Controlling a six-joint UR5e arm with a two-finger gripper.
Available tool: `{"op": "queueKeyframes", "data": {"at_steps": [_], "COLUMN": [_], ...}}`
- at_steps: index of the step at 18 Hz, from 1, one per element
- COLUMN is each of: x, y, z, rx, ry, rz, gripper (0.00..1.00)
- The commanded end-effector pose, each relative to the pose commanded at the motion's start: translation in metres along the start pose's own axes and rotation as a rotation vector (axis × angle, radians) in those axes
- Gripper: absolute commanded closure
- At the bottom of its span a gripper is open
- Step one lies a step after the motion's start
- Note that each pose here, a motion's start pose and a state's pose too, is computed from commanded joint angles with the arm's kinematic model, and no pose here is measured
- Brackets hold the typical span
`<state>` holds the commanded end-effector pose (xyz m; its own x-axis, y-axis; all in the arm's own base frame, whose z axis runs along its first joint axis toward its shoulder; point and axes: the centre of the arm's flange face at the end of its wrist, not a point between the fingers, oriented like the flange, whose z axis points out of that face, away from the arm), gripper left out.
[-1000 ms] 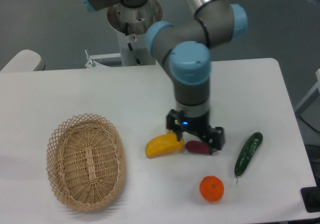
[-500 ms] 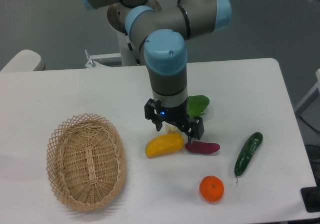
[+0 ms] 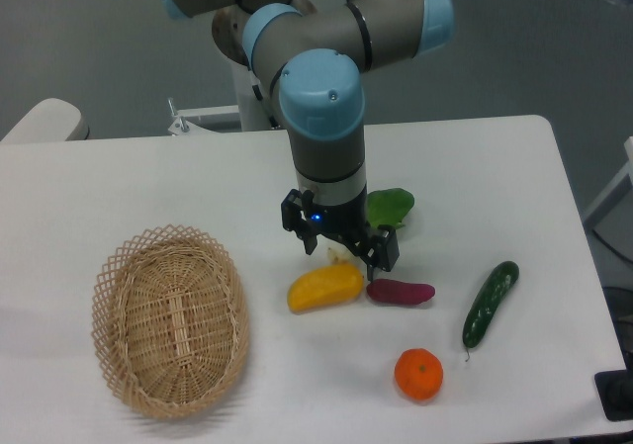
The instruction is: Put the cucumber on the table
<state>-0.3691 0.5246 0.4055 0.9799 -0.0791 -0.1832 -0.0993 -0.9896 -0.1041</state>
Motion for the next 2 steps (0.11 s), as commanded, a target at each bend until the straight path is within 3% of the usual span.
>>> {"op": "queueKeyframes", "data": {"at_steps": [2], "x": [-0.0013], "y": [0.0003], "z": [-0.0012], "rx": [0.001], "ry": [-0.001], "rz": [-0.002], "gripper": [0.0]}}
